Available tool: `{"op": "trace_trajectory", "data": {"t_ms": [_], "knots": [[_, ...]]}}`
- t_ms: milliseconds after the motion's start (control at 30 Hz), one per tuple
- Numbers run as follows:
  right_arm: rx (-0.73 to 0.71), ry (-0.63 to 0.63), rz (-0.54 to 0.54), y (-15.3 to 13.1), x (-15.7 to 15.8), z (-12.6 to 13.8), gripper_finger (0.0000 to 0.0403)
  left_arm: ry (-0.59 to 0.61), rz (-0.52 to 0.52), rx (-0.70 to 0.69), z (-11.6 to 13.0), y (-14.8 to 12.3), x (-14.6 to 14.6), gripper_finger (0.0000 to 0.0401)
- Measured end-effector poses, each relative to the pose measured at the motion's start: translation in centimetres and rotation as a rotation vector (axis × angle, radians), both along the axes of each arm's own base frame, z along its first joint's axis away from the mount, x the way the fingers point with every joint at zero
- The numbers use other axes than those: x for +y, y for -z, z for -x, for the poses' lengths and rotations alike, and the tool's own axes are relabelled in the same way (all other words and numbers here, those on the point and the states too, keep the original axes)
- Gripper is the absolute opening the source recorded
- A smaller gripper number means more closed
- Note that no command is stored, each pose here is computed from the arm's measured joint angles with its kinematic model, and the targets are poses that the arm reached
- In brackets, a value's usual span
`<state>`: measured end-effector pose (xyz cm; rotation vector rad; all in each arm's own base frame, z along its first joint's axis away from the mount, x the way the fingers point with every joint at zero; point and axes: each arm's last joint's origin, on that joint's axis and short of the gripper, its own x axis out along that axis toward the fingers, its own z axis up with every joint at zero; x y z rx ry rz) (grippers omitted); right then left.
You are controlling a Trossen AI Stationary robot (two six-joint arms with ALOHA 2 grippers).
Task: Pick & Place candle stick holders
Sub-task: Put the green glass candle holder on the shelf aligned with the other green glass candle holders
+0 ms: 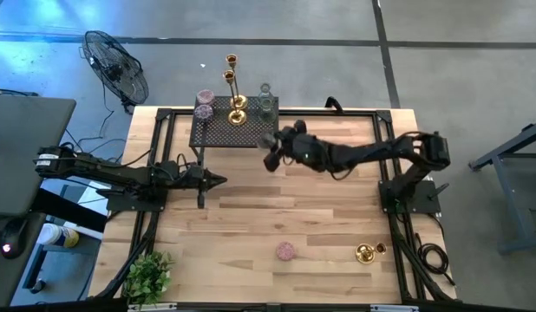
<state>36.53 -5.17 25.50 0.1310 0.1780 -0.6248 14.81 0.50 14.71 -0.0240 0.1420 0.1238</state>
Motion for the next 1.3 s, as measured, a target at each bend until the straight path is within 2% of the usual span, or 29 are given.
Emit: {"op": "trace_trajectory", "data": {"t_ms": [167,367,733,1100,1300], "knots": [[0.01,-0.014,-0.021,0.1,-2.7,0.4,0.0147,0.0,0.0,0.0,0.0,0.0,0.0,0.0003],[0.028,-0.009,-0.01,0.2,-4.2,0.7,0.0138,0.001,0.0,0.0,0.0,0.0,0.0,0.0003],[0.038,-0.016,-0.007,1.4,-4.7,0.1,0.0142,-0.002,0.0,0.002,0.0,0.0,0.0,0.0003],[0.03,0.002,0.009,1.4,-5.6,0.2,0.0147,-0.003,0.0,0.008,0.0,0.1,0.0,0.0003],[0.025,-0.027,-0.001,1.5,-6.0,0.2,0.0149,-0.003,0.0,0.008,0.0,0.1,0.0,0.0003]]}}
